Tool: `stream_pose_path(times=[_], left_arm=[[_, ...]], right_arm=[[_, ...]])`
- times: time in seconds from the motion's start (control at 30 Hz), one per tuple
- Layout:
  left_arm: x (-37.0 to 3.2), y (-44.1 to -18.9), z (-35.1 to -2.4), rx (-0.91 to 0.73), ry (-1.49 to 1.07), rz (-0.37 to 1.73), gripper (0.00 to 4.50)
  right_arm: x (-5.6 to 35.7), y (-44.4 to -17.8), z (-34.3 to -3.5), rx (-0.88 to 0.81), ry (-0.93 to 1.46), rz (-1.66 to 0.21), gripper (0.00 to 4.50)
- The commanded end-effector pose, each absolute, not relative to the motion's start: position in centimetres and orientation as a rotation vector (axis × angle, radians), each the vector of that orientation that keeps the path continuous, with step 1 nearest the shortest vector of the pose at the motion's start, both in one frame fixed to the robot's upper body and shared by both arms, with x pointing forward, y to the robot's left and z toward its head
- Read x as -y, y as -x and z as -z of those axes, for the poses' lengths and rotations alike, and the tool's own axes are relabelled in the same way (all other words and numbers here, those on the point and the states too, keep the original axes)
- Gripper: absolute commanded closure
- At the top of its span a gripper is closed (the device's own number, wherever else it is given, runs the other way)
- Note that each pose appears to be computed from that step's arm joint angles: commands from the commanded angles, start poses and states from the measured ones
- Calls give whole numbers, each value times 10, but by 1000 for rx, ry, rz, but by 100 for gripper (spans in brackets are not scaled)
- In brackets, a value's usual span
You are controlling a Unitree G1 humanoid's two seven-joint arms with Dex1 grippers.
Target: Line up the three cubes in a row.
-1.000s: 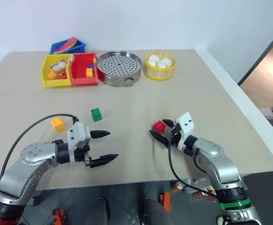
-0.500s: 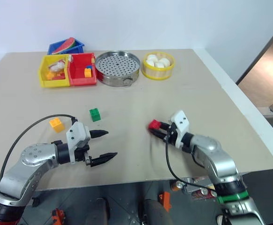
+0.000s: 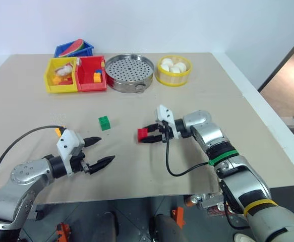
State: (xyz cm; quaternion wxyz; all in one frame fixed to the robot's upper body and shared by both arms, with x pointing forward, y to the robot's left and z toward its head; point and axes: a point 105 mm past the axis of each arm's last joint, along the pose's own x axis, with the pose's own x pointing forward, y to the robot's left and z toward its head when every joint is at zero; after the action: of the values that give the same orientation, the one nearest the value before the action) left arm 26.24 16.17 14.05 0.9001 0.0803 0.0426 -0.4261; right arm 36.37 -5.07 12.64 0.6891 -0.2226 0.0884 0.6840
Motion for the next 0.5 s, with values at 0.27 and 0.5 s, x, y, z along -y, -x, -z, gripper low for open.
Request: stream_pose_path(times=[0.27, 0.5], left_arm=[[-159, -259, -152, -45, -178, 849, 0], [-155, -260, -151, -43, -186, 855, 0]], right_arm=[[46, -372, -140, -144, 549, -1565, 325], [50, -375, -136, -163, 540, -1544, 325]])
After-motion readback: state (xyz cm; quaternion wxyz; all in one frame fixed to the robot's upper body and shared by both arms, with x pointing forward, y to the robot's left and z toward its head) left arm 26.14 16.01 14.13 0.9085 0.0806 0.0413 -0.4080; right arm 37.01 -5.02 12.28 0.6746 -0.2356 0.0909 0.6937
